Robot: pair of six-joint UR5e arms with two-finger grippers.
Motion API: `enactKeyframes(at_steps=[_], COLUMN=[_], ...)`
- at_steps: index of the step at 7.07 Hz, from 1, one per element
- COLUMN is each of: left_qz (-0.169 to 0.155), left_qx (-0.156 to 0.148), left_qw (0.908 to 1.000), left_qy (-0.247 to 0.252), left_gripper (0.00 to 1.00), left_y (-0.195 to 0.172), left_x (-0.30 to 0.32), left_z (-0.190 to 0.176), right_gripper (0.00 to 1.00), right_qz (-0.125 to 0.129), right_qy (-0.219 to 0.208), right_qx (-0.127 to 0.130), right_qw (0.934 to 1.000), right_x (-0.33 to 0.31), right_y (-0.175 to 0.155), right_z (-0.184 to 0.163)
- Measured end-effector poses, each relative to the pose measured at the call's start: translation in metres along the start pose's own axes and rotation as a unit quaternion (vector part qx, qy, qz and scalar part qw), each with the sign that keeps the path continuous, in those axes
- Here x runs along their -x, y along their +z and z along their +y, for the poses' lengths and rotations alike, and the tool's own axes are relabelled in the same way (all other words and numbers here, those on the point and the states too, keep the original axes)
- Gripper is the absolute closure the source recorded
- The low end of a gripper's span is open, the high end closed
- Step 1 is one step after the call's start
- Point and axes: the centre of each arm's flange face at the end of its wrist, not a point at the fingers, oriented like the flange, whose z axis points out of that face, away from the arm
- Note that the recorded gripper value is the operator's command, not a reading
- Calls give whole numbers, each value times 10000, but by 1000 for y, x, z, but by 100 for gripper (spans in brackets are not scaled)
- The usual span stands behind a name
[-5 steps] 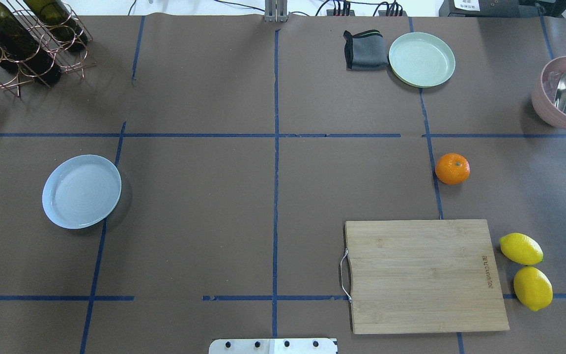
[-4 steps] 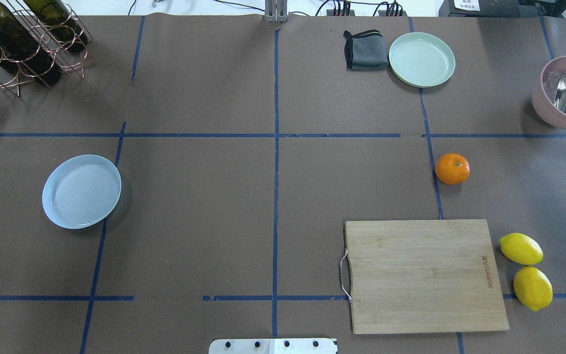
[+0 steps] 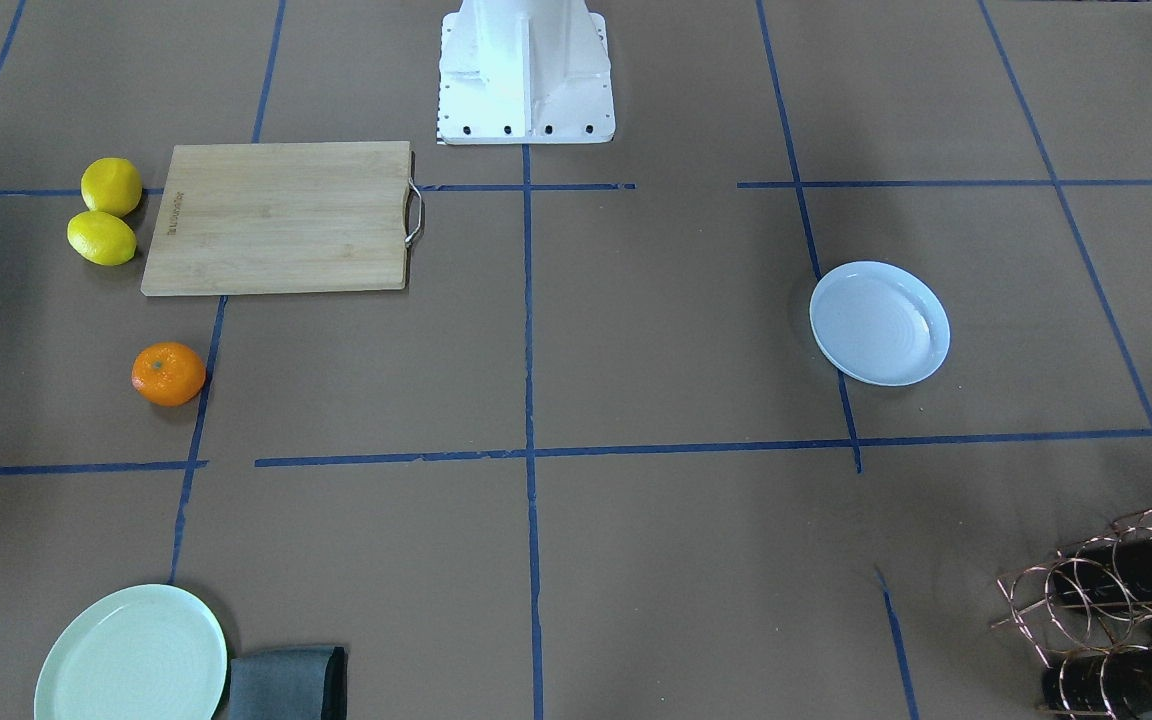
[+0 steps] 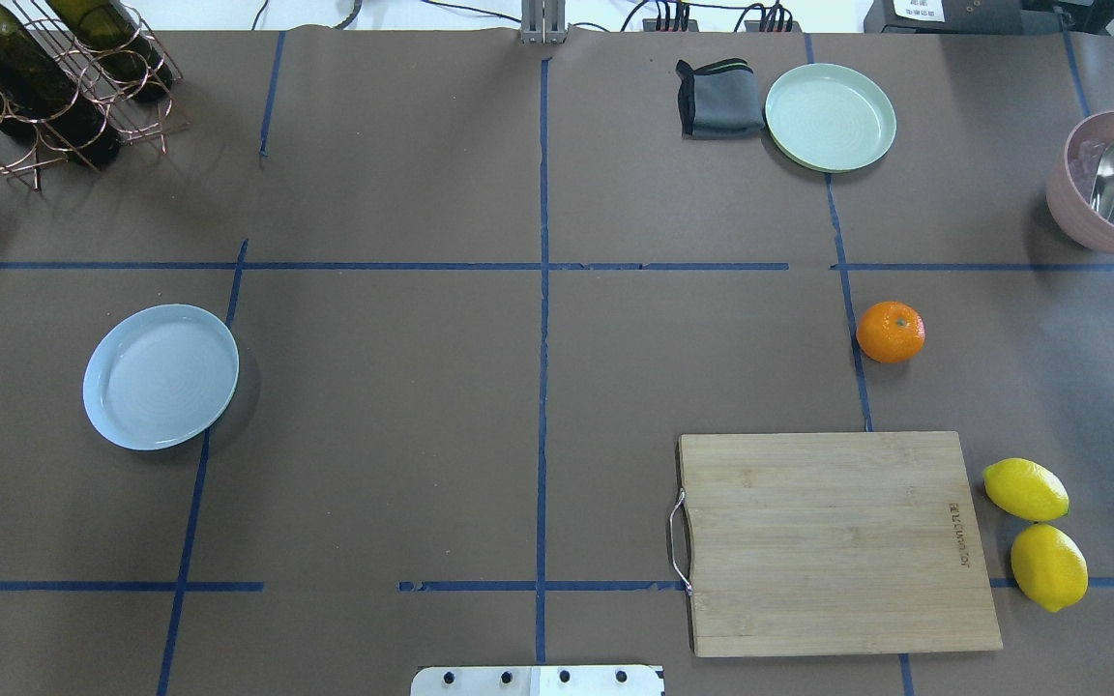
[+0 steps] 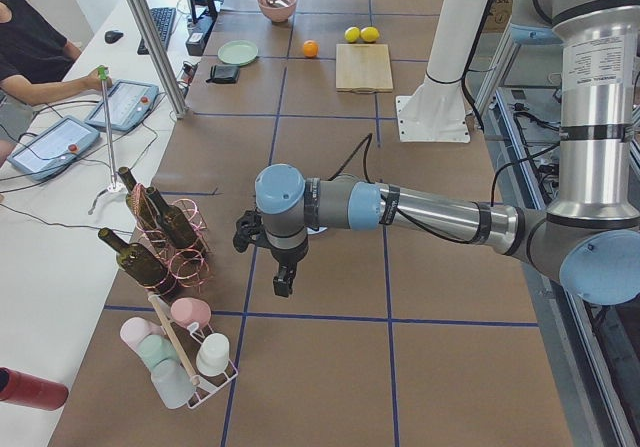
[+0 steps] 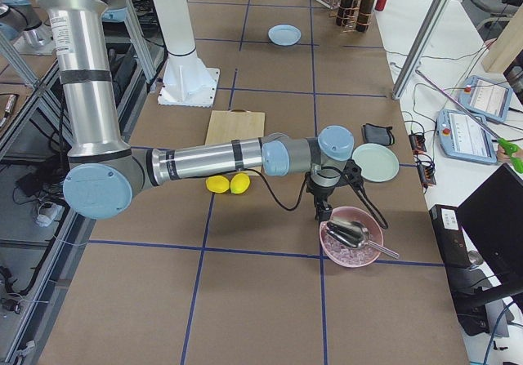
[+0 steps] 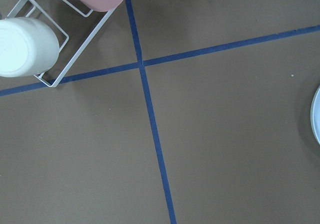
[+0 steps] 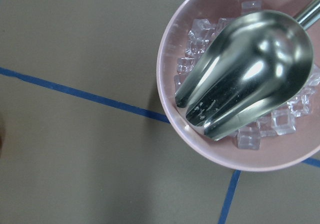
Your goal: Pick orange to plate
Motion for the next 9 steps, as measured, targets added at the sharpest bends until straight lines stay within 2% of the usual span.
enactKeyframes(at_steps=[2, 4, 6, 8, 9], left_qz=[76, 542, 884, 901, 938], left_qx=[-238, -285, -228, -289, -286], left_qw=[9992, 9971, 9958, 9952, 9946], left_qy=[318, 444, 106, -230, -339], left_gripper=[0, 0, 0, 1, 7], left_y=[6, 45, 99, 167, 189], left_x=[-14, -80, -139, -169, -184], left_z=[-10, -31, -37, -29, -27], right_gripper=[0, 0, 0, 0, 0], right_qz=[-6, -109, -381, -455, -459], right_qy=[-206, -197, -157, -190, -195], right_qx=[-207, -204, -180, -241, -256], right_qw=[9996, 9995, 9990, 9985, 9984], right_x=[-13, -17, -18, -12, -10], right_y=[15, 22, 29, 25, 23], right_z=[-1, 11, 32, 37, 39])
